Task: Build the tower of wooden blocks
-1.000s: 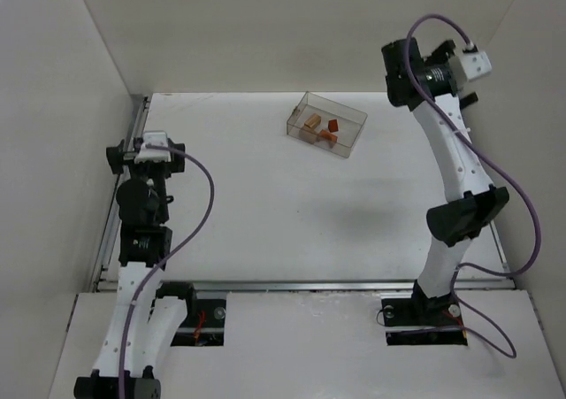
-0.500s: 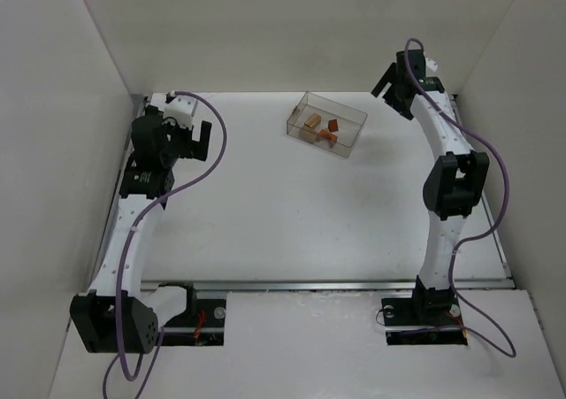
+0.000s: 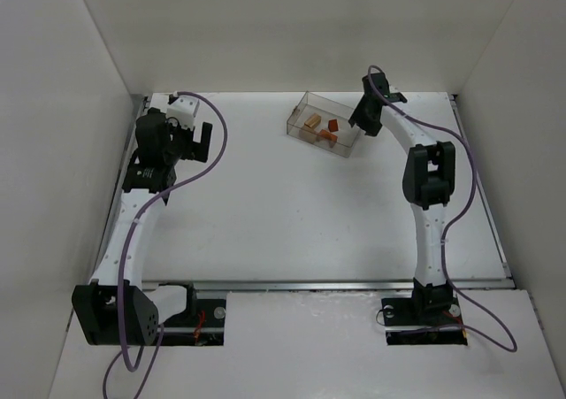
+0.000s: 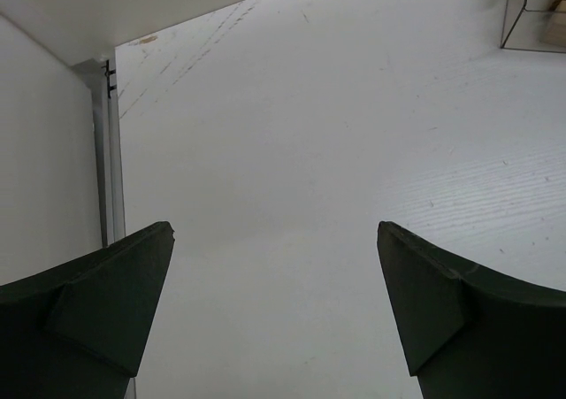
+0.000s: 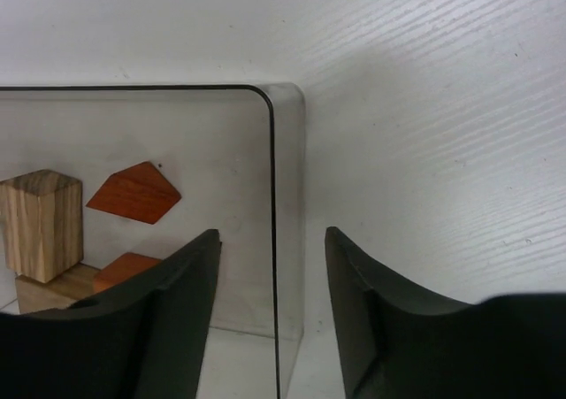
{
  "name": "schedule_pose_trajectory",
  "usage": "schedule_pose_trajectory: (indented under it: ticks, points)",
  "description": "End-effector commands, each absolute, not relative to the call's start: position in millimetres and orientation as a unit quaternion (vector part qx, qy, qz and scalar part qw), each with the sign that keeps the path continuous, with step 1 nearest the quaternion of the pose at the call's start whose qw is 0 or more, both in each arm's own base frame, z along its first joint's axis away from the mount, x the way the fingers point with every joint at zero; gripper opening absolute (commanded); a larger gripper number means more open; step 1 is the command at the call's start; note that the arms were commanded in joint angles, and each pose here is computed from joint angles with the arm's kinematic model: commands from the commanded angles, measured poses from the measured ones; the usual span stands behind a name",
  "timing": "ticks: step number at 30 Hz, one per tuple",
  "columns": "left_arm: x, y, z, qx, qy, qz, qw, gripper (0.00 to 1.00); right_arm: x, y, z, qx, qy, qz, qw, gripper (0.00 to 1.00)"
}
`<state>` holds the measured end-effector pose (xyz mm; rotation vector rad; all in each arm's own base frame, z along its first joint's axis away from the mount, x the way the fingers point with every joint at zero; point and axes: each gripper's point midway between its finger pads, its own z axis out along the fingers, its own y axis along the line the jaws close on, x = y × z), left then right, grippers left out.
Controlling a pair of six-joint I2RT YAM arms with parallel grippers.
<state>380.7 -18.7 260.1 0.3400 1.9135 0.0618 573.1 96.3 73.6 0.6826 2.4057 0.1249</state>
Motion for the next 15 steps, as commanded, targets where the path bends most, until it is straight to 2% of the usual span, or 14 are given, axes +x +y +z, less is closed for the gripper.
schedule_pose_trajectory:
  ticks: [1,5,10,14,15]
  points:
    - [378.6,-15.3,278.5,0.137,0.796,0.034,0.589,1.0,603.5,96.4,100.2,0.272,0.887,0.055,0.369,0.54]
    - [376.3,-15.2,274.8,0.137,0.801,0.033,0.582,1.0,598.2,100.7,72.7,0.262,0.902,0.04,0.342,0.5]
    - [375.5,-13.6,282.3,0.13,0.797,0.036,0.589,1.0,593.2,97.6,66.2,0.232,0.908,0.014,0.349,0.39]
    - [377.0,-13.7,279.1,0.13,0.8,0.035,0.585,1.0,589.5,107.3,67.3,0.198,0.915,0.005,0.352,0.19]
    - [377.7,-13.7,283.4,0.13,0.797,0.036,0.589,1.0,583.2,112.2,59.6,0.184,0.92,-0.007,0.346,0.07]
